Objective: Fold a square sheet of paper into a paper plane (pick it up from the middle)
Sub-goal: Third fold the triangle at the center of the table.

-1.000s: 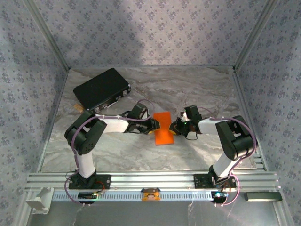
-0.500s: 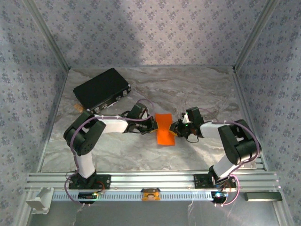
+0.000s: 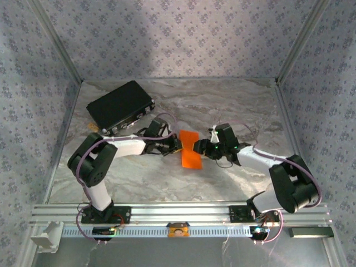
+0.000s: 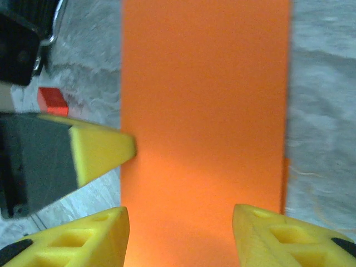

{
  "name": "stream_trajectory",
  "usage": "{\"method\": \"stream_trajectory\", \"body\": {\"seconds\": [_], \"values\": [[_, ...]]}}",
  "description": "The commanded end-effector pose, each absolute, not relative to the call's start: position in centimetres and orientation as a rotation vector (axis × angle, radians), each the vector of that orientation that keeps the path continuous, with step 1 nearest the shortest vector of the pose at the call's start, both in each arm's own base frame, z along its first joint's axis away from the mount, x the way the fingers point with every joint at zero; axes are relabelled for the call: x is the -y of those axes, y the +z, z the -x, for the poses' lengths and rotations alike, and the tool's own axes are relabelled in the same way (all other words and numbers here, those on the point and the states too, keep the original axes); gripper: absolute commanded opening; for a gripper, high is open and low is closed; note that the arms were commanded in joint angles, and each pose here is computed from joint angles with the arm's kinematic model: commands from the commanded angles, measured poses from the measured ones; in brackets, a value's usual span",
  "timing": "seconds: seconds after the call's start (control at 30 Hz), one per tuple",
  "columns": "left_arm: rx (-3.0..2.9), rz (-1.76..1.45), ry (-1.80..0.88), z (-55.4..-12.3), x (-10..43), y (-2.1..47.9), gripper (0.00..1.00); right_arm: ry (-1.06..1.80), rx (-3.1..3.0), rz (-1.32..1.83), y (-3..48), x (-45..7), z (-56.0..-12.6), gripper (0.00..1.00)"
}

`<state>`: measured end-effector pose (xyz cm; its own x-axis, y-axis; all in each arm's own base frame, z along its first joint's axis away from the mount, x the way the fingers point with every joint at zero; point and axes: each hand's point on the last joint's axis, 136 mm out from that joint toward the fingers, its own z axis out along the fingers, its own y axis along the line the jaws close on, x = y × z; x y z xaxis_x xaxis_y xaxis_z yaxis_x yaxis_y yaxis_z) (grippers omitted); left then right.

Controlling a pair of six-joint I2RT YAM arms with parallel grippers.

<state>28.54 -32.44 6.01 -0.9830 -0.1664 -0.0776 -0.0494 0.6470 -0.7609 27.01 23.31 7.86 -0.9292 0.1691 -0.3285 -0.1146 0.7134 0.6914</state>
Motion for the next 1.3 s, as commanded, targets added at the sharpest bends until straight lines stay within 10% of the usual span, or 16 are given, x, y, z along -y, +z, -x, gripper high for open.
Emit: {"method": "stream_trajectory", "body": {"seconds": [0.0,0.43,0.87,1.27], "values": [[-2.739,0.147,-1.261,-27.9,31.7,6.7,0.04,0.909,-2.424,0.291,9.3,-24.9,-26.7,0.52],[-2.727,0.146,-1.278,-28.1,31.9,7.2,0.04,0.248,-1.981,1.087,9.2,-28.5,-22.2,0.59],[-2.722,0.153,-1.285,-28.1,31.9,7.2,0.04,-0.126,-1.823,1.176,7.9,-29.7,-22.1,0.62],[-2.726,0.159,-1.278,-28.1,31.9,6.9,0.04,-0.082,-1.868,1.159,7.4,-28.8,-21.5,0.43]]}}
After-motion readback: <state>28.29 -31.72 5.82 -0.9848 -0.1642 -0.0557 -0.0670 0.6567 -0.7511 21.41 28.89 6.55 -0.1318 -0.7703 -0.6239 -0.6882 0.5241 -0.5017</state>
